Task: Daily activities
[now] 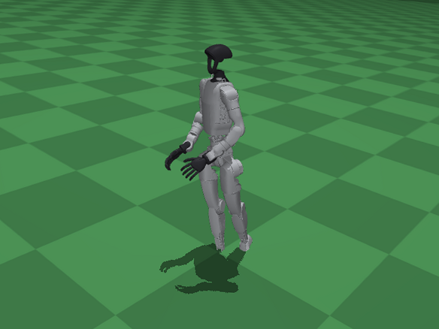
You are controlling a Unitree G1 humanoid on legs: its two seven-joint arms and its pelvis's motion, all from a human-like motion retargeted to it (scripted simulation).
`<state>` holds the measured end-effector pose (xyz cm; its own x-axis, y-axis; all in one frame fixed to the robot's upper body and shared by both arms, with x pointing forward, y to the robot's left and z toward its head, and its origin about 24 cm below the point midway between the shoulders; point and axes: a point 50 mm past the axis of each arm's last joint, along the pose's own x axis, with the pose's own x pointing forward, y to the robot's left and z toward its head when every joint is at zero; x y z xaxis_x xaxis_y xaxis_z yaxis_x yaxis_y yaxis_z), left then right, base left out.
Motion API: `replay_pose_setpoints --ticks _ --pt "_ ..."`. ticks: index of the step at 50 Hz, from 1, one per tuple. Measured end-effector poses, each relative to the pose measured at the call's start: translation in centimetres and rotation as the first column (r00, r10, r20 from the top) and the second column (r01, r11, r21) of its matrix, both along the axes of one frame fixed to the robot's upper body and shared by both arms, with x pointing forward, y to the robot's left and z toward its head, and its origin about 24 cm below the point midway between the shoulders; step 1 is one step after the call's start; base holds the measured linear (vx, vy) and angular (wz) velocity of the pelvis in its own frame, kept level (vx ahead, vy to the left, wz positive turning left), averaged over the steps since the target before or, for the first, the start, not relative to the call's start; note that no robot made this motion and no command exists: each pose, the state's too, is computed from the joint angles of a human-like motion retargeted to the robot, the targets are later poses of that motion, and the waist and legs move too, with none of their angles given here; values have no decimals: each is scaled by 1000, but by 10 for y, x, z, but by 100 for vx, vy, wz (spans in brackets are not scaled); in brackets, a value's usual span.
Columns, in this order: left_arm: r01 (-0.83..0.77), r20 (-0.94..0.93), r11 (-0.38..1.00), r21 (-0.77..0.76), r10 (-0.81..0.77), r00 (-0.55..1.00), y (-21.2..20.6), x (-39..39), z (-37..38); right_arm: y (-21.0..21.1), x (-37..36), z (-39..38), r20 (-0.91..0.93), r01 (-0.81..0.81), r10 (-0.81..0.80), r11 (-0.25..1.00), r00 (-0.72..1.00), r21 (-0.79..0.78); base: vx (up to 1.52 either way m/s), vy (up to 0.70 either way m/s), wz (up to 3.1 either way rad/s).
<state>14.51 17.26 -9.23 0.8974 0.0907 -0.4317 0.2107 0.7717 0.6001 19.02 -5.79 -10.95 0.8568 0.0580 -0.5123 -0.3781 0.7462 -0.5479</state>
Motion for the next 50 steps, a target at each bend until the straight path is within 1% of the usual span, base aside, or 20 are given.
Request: replay_pose_setpoints --ticks 24,38,50 --pt "-71 -104 986 -154 56 993 -14 -3 -14 -11 -2 -4 -46 73 -70 995 996 66 0 0 0" --pt "-107 -135 970 -219 78 988 -17 -4 -16 -17 -3 -5 -62 136 -131 986 989 96 0 0 0" --pt "-112 -153 957 -268 73 986 -17 2 -16 -18 -2 -5 -82 147 -137 980 987 130 0 0 0"
